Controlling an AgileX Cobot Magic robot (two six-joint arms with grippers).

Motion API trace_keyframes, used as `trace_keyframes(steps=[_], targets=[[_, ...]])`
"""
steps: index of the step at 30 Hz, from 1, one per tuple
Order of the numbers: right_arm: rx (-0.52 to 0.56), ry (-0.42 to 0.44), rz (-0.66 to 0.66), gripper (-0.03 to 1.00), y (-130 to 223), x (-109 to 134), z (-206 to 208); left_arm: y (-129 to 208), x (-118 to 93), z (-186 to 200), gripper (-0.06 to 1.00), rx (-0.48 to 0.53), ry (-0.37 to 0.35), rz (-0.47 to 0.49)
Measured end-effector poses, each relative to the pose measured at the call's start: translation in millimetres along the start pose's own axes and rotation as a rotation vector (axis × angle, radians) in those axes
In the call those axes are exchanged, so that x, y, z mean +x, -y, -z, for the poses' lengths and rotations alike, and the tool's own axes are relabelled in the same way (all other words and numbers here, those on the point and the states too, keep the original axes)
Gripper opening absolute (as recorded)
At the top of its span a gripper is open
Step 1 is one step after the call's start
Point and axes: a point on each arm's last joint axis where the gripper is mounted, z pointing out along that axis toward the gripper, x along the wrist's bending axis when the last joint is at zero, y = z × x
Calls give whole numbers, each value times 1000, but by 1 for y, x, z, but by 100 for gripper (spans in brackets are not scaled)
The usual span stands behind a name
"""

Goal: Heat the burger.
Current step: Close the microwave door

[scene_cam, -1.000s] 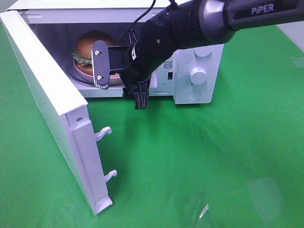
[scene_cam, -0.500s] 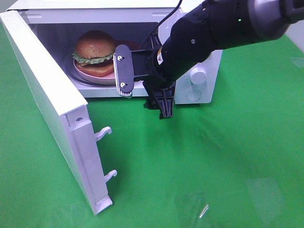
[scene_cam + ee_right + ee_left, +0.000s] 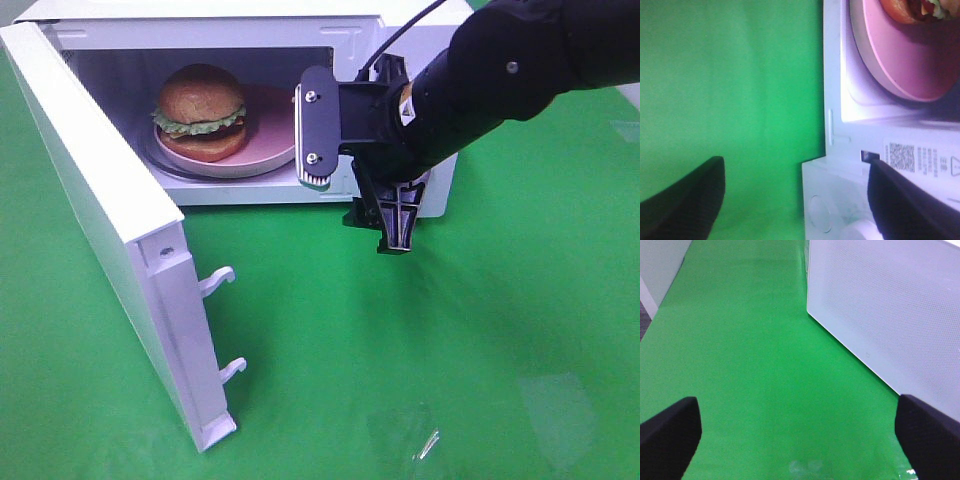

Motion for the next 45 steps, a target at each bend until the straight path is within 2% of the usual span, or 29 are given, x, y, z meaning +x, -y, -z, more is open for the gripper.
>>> trace_keyframes(steps=[1,4,5,6,8,9,10,11,12,13,14,15,16,17,19,22,23,24,26,30,32,37,45], targets=[[1,3,-44,75,1,0,8,0,0,0,99,0,0,0],[-1,9,-70,75,2,0,14,0,0,0,99,0,0,0],[10,15,-164,75,6,-2,28,0,0,0,99,0,0,0],[10,15,-164,75,6,-2,28,0,0,0,99,0,0,0],[44,15,-300,75,16,-6,39,0,0,0,99,0,0,0],[44,15,-300,75,16,-6,39,0,0,0,99,0,0,0],[71,18,-407,75,24,-10,45,0,0,0,99,0,0,0],[71,18,-407,75,24,-10,45,0,0,0,99,0,0,0],[114,17,-538,75,34,-12,51,0,0,0,99,0,0,0],[114,17,-538,75,34,-12,51,0,0,0,99,0,0,0],[155,23,-658,75,45,-15,58,0,0,0,99,0,0,0],[155,23,-658,75,45,-15,58,0,0,0,99,0,0,0],[197,30,-780,75,55,-17,64,0,0,0,99,0,0,0],[197,30,-780,75,55,-17,64,0,0,0,99,0,0,0],[291,39,-990,75,78,-19,75,0,0,0,99,0,0,0],[316,39,-1040,75,85,-20,77,0,0,0,99,0,0,0],[363,38,-1130,75,98,-20,84,0,0,0,99,0,0,0],[363,38,-1130,75,98,-20,84,0,0,0,99,0,0,0],[447,25,-1246,75,119,-19,100,0,0,0,99,0,0,0],[520,-10,-1269,75,123,-13,113,0,0,0,99,0,0,0],[523,-14,-1277,75,122,-12,115,0,0,0,99,0,0,0],[503,-15,-1299,75,120,-7,127,0,0,0,99,0,0,0],[449,23,-1308,75,119,14,156,0,0,0,99,0,0,0]])
